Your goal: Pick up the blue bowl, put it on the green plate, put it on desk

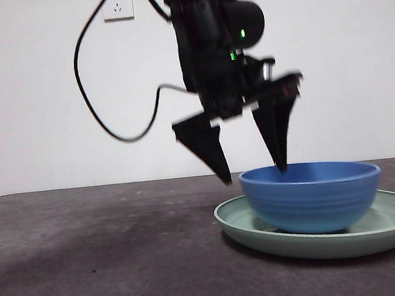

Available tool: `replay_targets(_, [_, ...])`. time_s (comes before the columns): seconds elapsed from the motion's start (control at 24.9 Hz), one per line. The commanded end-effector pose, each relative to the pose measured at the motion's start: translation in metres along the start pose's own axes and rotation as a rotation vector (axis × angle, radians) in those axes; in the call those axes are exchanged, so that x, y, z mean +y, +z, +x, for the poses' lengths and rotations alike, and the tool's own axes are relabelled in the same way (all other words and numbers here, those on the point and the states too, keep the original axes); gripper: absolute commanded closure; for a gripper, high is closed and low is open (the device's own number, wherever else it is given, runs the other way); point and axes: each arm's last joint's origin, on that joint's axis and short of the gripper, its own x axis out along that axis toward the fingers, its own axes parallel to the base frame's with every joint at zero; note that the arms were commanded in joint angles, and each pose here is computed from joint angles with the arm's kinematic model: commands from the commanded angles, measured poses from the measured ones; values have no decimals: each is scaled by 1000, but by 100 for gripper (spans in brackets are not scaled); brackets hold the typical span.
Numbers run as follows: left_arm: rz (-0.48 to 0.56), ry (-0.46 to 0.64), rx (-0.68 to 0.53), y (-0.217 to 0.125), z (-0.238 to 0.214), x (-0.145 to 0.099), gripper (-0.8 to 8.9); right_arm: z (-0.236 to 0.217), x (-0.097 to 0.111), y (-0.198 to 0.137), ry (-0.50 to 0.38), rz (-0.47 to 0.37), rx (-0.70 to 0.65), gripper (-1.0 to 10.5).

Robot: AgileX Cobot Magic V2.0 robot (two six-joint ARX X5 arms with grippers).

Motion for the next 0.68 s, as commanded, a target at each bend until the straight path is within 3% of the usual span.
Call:
replay_targets(0.04, [48,6,-35,9,-33,2,346,-3,2,5,1,-14,-18,364])
replay_targets(0.12, [54,11,-79,10,-67,4,224,-3,2,5,1,-15,-18,364])
replay_targets(0.2, [52,17,-124,5,-97,8,162,-3,2,5,2,-15,-17,364])
replay_targets(0.32, [36,27,-133,-16,-139,13,161,-3,2,5,2,-15,-17,364])
replay_targets(0.44, [18,35,-252,-42,-196,11,161,-3,3,5,4,-17,-15,364])
replay_targets(0.68, [57,43,-374,-143,-272,-7,161,-1,7,4,35,-39,1,364])
